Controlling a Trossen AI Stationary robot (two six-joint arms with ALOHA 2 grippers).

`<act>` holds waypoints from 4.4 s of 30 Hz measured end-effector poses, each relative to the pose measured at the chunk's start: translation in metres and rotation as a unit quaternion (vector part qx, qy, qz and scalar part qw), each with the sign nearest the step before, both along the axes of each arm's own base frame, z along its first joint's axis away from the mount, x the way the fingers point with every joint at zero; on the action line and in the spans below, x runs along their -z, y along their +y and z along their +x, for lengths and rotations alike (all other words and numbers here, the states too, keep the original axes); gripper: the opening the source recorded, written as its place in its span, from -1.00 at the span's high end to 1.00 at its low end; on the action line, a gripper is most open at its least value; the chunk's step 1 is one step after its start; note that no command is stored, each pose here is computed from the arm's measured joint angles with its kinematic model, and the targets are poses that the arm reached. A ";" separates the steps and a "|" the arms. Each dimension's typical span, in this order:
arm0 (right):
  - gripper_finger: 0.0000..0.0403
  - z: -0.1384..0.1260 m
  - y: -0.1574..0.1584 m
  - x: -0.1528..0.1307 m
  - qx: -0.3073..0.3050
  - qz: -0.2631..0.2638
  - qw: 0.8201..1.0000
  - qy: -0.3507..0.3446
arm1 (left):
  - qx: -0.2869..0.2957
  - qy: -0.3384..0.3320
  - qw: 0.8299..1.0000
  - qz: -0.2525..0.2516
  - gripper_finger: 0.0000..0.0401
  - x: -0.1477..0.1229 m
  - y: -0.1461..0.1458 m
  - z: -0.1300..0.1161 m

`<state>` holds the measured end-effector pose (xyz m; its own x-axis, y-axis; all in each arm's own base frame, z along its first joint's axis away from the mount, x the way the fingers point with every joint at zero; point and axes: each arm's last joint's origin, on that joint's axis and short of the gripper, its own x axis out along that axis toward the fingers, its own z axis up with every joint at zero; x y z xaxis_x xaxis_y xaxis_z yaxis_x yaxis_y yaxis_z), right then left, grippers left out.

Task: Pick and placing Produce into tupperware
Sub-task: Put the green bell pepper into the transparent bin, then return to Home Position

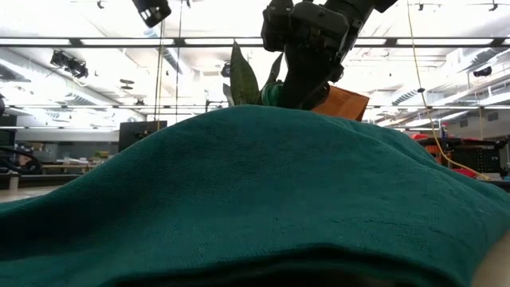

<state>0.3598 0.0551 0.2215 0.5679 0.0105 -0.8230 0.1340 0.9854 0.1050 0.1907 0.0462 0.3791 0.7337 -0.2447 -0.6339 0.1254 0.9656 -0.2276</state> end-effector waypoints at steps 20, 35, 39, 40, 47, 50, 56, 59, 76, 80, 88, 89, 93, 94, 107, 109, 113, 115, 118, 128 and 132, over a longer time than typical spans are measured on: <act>0.20 -0.002 -0.001 0.001 -0.015 -0.024 1.000 0.008 | 0.013 -0.046 0.999 0.007 0.42 0.061 -0.046 0.016; 0.20 -0.005 0.015 0.001 -0.078 -0.018 0.997 0.012 | 0.001 -0.046 0.999 0.012 0.44 0.060 -0.047 0.016; 0.20 -0.005 0.023 0.004 -0.088 -0.018 0.996 0.013 | 0.001 -0.045 0.999 0.012 0.43 0.060 -0.046 0.016; 0.20 -0.005 0.025 0.005 -0.088 -0.016 0.996 0.014 | 0.001 -0.046 0.999 0.012 0.43 0.060 -0.046 0.016; 0.20 0.000 0.032 0.015 -0.082 -0.005 0.996 0.018 | 0.001 -0.045 0.999 0.012 0.45 0.060 -0.046 0.017; 0.20 0.002 0.033 0.020 -0.081 -0.005 0.997 0.020 | 0.000 -0.045 0.999 0.011 0.44 0.060 -0.046 0.017; 0.20 0.006 0.034 0.030 -0.085 0.003 0.996 0.029 | -0.003 -0.042 0.999 0.007 0.45 0.061 -0.047 0.016; 0.20 0.006 0.034 0.032 -0.085 0.003 0.996 0.033 | -0.003 -0.040 0.999 0.006 0.44 0.061 -0.047 0.016; 0.20 0.009 0.035 0.045 -0.096 0.006 0.994 0.053 | -0.003 -0.043 0.999 0.007 0.45 0.061 -0.046 0.016; 0.19 0.008 0.035 0.045 -0.098 0.004 0.994 0.055 | -0.004 -0.043 0.999 0.006 0.45 0.061 -0.046 0.016; 0.04 0.007 0.035 0.046 -0.100 0.002 0.993 0.063 | -0.005 -0.042 0.999 0.005 0.46 0.061 -0.046 0.016; 0.02 0.006 0.035 0.046 -0.100 0.002 0.993 0.065 | -0.005 -0.042 0.999 0.005 0.46 0.061 -0.046 0.016; -0.01 0.004 0.035 0.042 -0.101 0.001 0.993 0.065 | -0.005 -0.042 0.999 0.005 0.46 0.061 -0.046 0.016; -0.02 0.005 0.035 0.040 -0.102 0.002 0.993 0.061 | -0.005 -0.042 0.999 0.005 0.46 0.061 -0.046 0.016; 0.07 -0.017 0.027 -0.020 -0.074 -0.017 0.996 0.049 | -0.007 -0.041 0.999 0.002 0.47 0.061 -0.046 0.016; 0.15 -0.025 0.025 -0.032 -0.066 -0.024 0.997 0.041 | -0.006 -0.040 0.999 0.003 0.47 0.061 -0.046 0.016; 0.37 -0.041 0.018 -0.055 -0.041 -0.023 0.999 0.025 | -0.004 -0.044 0.999 0.007 0.49 0.060 -0.046 0.015; 0.48 -0.049 0.015 -0.064 -0.023 -0.027 0.999 0.020 | -0.001 -0.057 0.998 0.013 0.52 0.056 -0.046 0.011; 0.62 -0.060 0.011 -0.074 0.011 -0.038 0.999 0.016 | -0.017 -0.080 0.996 0.018 0.60 0.048 -0.042 0.001; 0.81 -0.083 0.002 -0.069 0.095 -0.043 0.994 0.012 | -0.113 -0.238 0.964 0.044 0.93 0.012 -0.027 -0.057; 0.82 -0.090 0.000 -0.055 0.123 -0.024 0.992 0.006 | -0.159 -0.304 0.939 0.023 0.97 0.023 -0.026 -0.074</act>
<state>0.2694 0.0554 0.2765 0.5393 -0.1657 -0.8256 0.3713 0.9268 0.0566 0.1172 0.0200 0.3560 0.9948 0.0642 -0.0795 -0.0767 0.9834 -0.1647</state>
